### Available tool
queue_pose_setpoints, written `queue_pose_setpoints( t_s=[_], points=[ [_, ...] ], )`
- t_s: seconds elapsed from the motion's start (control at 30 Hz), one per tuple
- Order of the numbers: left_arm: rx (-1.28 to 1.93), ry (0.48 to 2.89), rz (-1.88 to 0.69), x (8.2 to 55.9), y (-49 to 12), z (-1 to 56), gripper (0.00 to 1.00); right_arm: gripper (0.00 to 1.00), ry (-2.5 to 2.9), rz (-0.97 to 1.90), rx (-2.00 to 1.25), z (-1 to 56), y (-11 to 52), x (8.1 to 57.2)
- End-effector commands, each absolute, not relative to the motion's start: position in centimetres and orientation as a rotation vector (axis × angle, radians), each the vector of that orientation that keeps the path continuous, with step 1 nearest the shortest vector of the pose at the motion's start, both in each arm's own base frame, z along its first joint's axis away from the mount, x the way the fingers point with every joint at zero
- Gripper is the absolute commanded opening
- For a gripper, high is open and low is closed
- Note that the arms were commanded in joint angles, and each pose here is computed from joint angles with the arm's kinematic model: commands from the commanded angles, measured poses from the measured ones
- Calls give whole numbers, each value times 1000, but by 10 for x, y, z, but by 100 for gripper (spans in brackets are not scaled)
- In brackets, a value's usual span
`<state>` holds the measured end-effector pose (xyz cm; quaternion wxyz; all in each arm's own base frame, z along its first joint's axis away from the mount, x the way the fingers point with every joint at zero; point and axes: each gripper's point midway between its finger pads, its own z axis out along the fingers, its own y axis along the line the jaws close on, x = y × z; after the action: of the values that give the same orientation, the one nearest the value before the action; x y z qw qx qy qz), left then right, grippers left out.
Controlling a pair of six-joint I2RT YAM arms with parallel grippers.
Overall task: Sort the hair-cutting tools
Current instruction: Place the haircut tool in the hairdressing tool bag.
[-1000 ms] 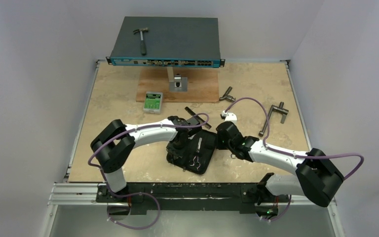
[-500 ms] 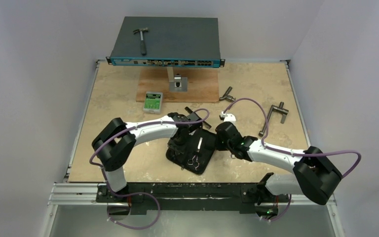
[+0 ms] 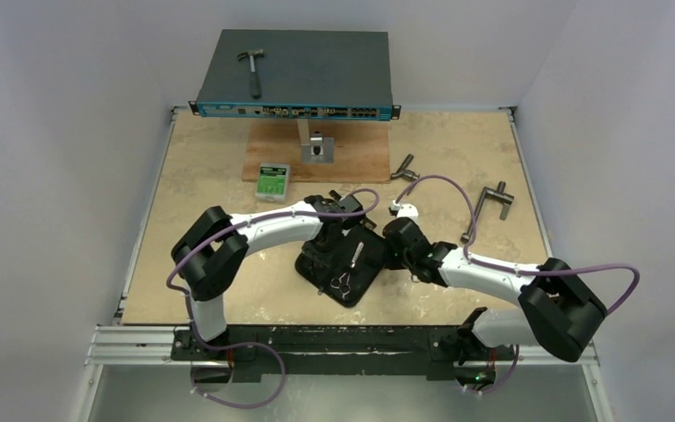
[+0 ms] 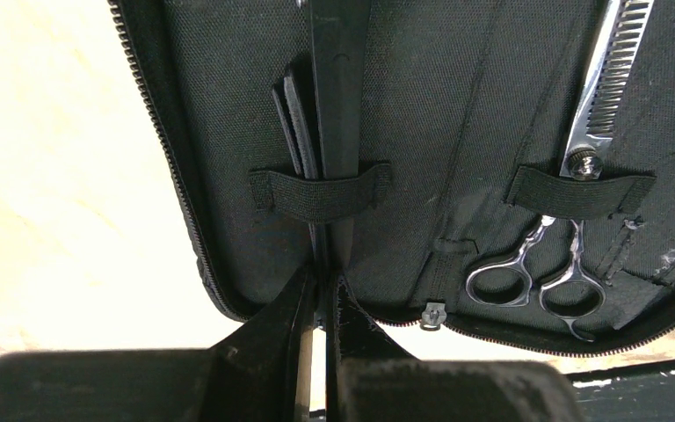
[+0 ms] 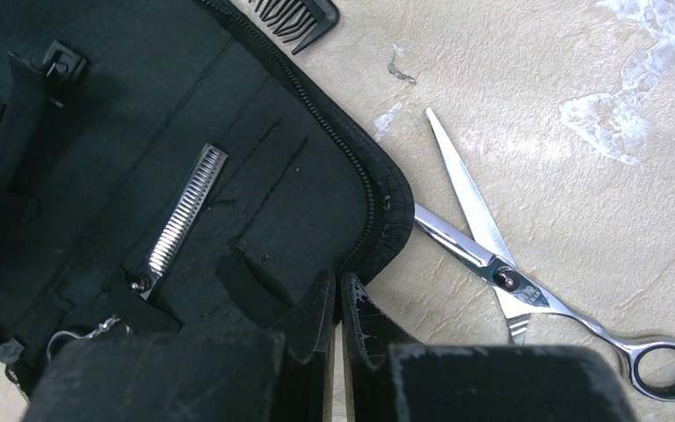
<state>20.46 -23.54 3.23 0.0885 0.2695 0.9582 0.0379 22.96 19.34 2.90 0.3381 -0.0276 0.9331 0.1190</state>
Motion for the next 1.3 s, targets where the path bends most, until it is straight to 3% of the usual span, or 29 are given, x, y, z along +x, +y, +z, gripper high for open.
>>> queue_pose_setpoints(
  t_s=[0.0, 0.37, 1.07, 1.27],
  points=[
    [812, 2773, 156, 228, -241, 41, 0, 0, 2406, 345, -105, 42, 205, 237],
    [845, 2761, 157, 235, -248, 41, 0, 0, 2435, 348, -146, 41, 208, 235],
    [719, 2715, 79, 230, -243, 80, 39, 0, 2433, 364, -159, 40, 212, 235],
    [660, 2685, 95, 225, -233, 98, 42, 0, 2432, 362, -159, 40, 212, 236]
  ],
)
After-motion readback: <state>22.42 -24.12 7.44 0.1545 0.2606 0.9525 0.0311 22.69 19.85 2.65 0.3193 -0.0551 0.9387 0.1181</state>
